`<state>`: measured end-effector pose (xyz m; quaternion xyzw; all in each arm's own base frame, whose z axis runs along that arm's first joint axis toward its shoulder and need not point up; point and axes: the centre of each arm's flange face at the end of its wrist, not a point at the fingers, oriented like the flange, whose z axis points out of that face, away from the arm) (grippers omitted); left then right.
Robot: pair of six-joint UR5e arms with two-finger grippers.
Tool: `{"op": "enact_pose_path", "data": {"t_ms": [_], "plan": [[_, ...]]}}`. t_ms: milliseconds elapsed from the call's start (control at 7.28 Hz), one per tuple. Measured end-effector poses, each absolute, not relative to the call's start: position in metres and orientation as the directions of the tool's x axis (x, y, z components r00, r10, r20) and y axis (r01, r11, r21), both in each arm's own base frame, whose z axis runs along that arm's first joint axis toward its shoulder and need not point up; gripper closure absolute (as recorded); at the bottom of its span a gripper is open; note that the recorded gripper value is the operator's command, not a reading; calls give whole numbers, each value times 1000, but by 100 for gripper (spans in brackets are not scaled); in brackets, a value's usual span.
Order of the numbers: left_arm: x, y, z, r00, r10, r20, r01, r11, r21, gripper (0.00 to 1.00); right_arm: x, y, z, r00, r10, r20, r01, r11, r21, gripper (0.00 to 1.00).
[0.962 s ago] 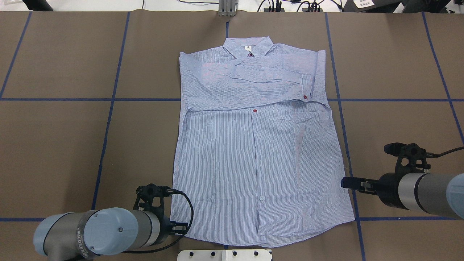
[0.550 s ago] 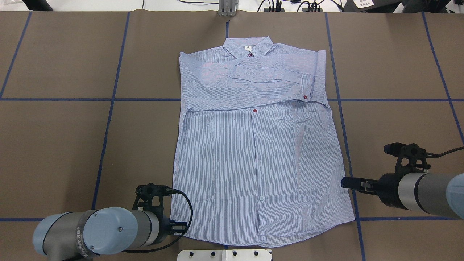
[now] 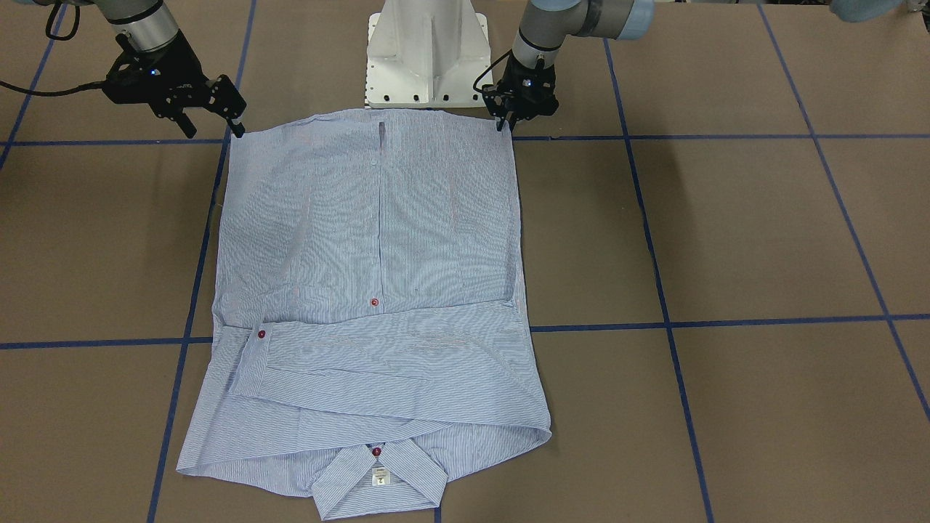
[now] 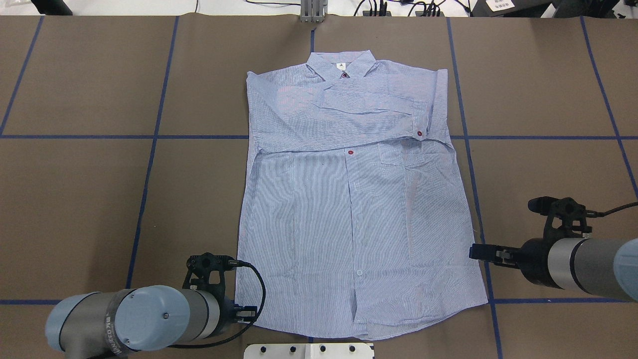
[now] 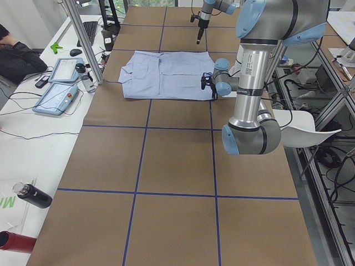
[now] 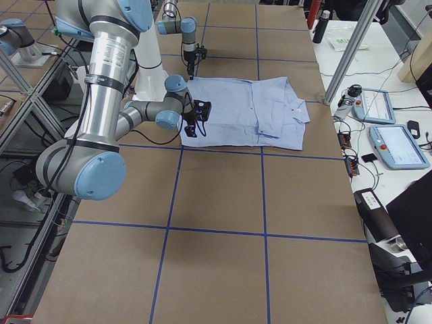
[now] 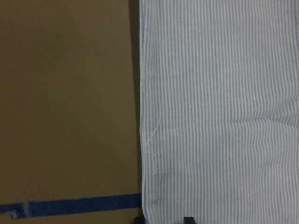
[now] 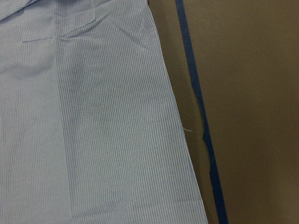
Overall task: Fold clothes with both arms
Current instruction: 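Position both grippers at the hem corners nearest the robot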
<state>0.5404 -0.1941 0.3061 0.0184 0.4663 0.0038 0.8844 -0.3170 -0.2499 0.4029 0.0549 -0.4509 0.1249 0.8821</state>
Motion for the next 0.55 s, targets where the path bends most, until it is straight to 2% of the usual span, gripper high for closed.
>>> {"op": "enact_pose_path", "data": {"t_ms": [412, 550], "plan": [[537, -194, 300, 554, 20, -832, 14, 999, 33, 100, -312, -241, 416, 571, 178, 801, -262, 965, -27, 3], [536, -194, 298, 550, 20, -835, 14, 999, 33, 100, -309, -237, 424, 560, 185, 808, -265, 964, -37, 12]]}}
